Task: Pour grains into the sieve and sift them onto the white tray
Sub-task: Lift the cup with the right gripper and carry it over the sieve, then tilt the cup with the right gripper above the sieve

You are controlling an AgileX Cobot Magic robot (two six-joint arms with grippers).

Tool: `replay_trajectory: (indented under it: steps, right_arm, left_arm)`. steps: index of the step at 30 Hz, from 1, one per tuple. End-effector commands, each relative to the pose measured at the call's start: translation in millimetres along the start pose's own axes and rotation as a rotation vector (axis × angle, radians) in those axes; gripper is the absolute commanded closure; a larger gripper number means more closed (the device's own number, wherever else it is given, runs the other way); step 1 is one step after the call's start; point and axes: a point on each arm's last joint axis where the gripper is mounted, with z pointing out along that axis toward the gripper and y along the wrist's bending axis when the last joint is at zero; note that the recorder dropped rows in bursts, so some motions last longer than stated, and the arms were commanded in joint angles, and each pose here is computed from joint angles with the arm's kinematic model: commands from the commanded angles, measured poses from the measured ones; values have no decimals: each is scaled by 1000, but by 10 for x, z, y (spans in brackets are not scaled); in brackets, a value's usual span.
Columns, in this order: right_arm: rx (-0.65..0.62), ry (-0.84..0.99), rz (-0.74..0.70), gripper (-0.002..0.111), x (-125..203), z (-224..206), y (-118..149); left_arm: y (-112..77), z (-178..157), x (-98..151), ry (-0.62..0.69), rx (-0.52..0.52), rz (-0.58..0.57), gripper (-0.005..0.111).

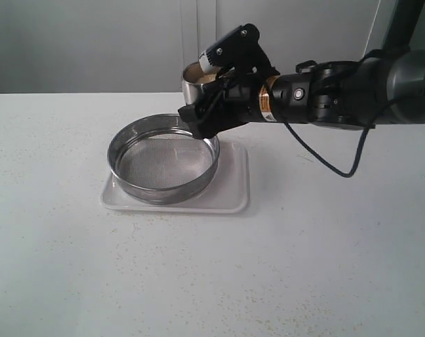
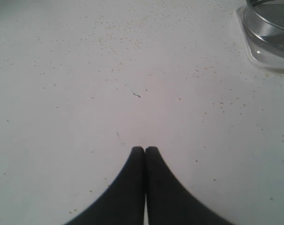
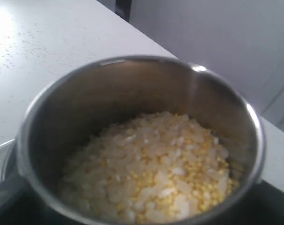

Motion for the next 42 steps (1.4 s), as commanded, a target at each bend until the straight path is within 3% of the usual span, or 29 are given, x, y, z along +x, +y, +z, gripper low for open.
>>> replay_trajectory:
  steps: [1,9,17,23,33,42]
  right_arm:
    - [47,-7,7,108,-138,44,-11]
    - [118,-22,121,108,-287,197,-128]
    - [82,-23,185,108,-321,270,54]
    - [57,-8,139,108,-297,310,129]
    - [125,145,91,108,67,564,211]
    - [195,137,84,108,-25,619,116]
  left_arm:
    - [-2,2,7,-4,4,1,107]
    - [-2,2,7,-4,4,1,107]
    - [-2,2,7,-4,4,1,107]
    - [-2,2,7,-4,4,1,107]
    - [-2,2,7,-4,4,1,107]
    - [-2,2,7,-4,4,1,107]
